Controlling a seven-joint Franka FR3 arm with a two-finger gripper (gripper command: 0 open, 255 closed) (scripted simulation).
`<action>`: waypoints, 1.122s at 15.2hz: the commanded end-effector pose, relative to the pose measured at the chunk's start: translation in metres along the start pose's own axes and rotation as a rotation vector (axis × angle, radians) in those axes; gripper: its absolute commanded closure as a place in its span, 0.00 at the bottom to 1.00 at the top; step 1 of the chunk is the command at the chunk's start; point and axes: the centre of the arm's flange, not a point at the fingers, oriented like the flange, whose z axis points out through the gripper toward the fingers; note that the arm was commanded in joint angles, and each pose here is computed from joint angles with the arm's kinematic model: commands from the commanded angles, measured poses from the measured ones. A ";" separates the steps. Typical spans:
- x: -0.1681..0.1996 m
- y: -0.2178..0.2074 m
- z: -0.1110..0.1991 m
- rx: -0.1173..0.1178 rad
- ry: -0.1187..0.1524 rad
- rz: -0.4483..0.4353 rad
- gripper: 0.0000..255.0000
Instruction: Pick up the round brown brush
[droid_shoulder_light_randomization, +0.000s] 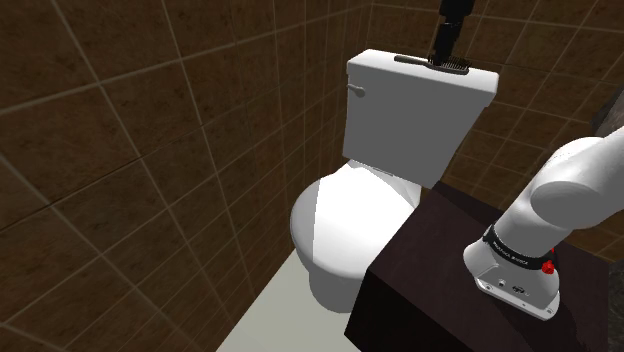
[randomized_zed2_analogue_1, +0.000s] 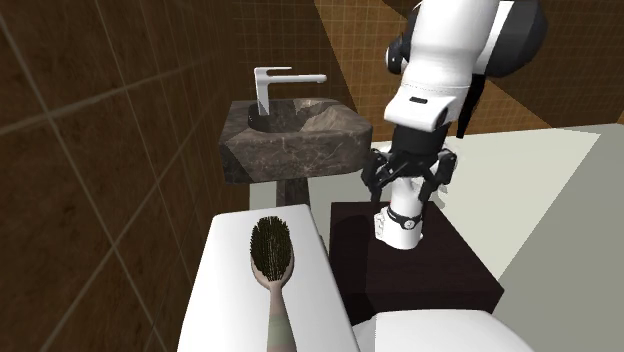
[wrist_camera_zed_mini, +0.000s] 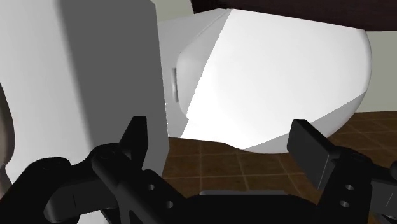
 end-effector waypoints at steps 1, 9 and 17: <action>0.006 0.024 0.003 -0.003 -0.002 0.002 0.00; 0.040 0.122 0.015 -0.011 -0.007 0.011 0.00; 0.072 0.221 0.026 -0.018 -0.013 0.021 0.00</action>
